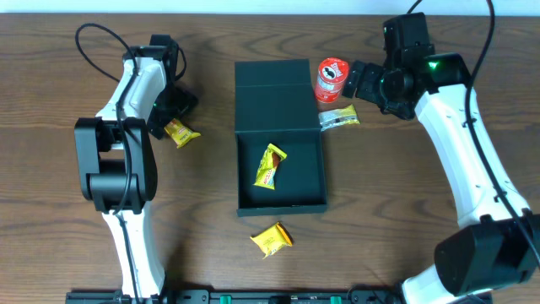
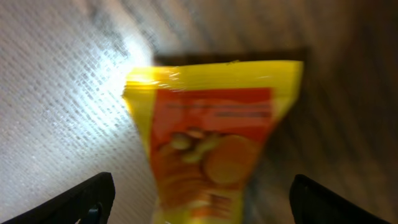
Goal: Pack container
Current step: 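Grasp the second yellow candy packet with the left gripper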
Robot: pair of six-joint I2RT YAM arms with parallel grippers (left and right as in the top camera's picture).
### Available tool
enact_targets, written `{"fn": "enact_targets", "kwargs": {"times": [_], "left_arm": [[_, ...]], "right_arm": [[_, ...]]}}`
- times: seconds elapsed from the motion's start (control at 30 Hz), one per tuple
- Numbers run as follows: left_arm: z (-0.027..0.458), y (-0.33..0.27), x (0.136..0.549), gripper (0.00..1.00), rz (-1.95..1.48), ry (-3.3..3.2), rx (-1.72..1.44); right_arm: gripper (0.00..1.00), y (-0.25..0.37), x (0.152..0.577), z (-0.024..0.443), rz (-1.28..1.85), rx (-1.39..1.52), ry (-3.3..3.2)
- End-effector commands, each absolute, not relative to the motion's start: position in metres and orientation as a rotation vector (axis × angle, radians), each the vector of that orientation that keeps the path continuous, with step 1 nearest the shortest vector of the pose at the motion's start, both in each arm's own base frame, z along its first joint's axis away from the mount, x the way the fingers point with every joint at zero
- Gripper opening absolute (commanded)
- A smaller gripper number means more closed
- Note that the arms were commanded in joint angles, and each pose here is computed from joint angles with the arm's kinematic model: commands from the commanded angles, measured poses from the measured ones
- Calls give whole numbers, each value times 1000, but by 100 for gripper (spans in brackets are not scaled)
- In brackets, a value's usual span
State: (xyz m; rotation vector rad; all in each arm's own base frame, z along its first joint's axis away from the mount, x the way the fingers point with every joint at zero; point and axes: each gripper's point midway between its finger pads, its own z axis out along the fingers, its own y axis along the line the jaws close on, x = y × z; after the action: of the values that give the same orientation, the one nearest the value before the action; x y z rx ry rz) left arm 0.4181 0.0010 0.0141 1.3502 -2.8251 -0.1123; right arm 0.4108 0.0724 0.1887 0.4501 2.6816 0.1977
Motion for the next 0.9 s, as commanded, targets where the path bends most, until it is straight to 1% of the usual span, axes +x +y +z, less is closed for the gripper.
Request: {"fn": "enact_targets", "kwargs": {"times": [0.0,0.1,0.2,0.3,0.43,0.47,0.63,0.7,0.8,0.83,0.87], "left_arm": [[2,9,411,90,-143,-2807,1312],[1,15,412,89,-142,-2821,1295],[-4,17,410,83,-138,-2826,1279],[-8,15,409,82,-127,-2821,1278],[-9,10,409,72,-85,-2813,1277],[-9,7,410,67,-56,-2808,1276],[-9,-1,412,59,20,-2797,1275],[-9,-4,412,53,43,-2791,1272],[-8,-7,412,40,64,-2785,1270],[-8,-7,412,34,65,-2785,1270],[-8,-7,412,30,68,-2784,1269]], "right_arm": [[99,76,409,185,180,441,2693],[99,76,410,185,181,441,2692],[99,76,410,185,181,441,2691],[99,76,410,185,181,441,2690],[99,77,412,186,185,440,2681],[99,77,413,186,187,439,2678],[99,77,417,188,194,436,2659],[99,78,417,188,195,436,2658],[99,78,417,188,195,436,2658],[99,78,418,188,195,436,2658],[99,78,418,189,195,435,2657]]}}
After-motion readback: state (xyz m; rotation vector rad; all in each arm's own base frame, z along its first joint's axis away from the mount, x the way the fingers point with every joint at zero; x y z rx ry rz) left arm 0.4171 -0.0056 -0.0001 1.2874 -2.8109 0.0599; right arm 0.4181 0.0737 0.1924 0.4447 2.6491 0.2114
